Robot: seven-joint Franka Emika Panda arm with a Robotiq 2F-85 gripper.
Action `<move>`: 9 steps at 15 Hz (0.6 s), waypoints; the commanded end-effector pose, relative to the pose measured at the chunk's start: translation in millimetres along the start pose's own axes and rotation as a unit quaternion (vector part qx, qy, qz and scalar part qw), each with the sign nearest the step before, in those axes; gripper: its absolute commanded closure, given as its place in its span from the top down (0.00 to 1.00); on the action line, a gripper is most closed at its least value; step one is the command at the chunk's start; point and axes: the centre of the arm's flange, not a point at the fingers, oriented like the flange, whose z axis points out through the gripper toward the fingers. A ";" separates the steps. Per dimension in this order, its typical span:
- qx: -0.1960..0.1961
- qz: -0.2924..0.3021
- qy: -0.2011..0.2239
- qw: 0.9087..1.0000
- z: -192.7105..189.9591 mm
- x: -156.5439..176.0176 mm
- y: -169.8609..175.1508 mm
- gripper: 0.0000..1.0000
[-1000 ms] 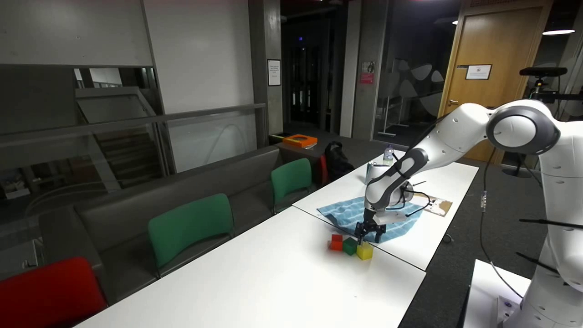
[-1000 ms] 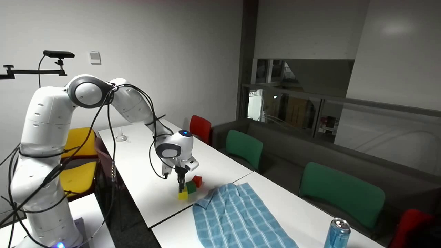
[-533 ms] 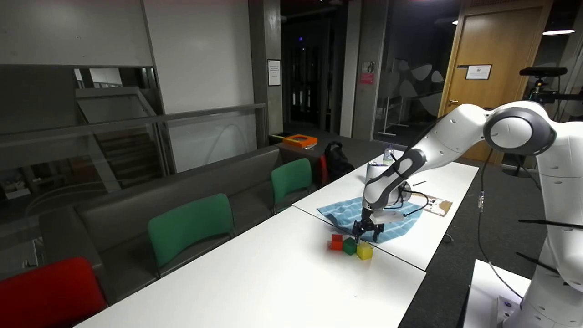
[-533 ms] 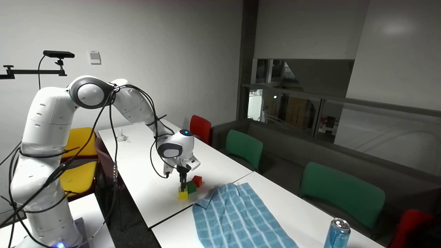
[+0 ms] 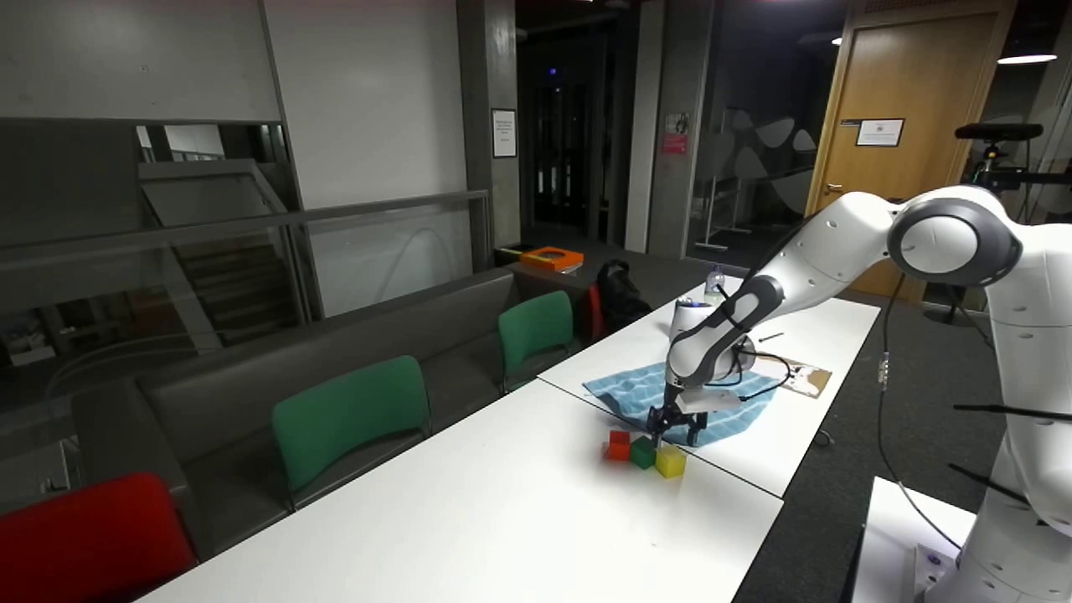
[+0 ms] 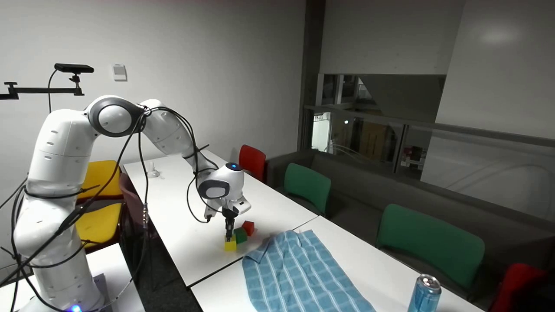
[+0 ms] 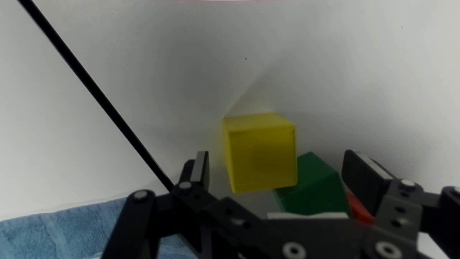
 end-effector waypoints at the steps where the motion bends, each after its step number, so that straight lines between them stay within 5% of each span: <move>1: -0.024 0.037 0.015 0.999 9.8 11.1 -2.1 1.00; 9: -0.075 0.015 0.024 0.997 35.4 33.4 3.8 1.00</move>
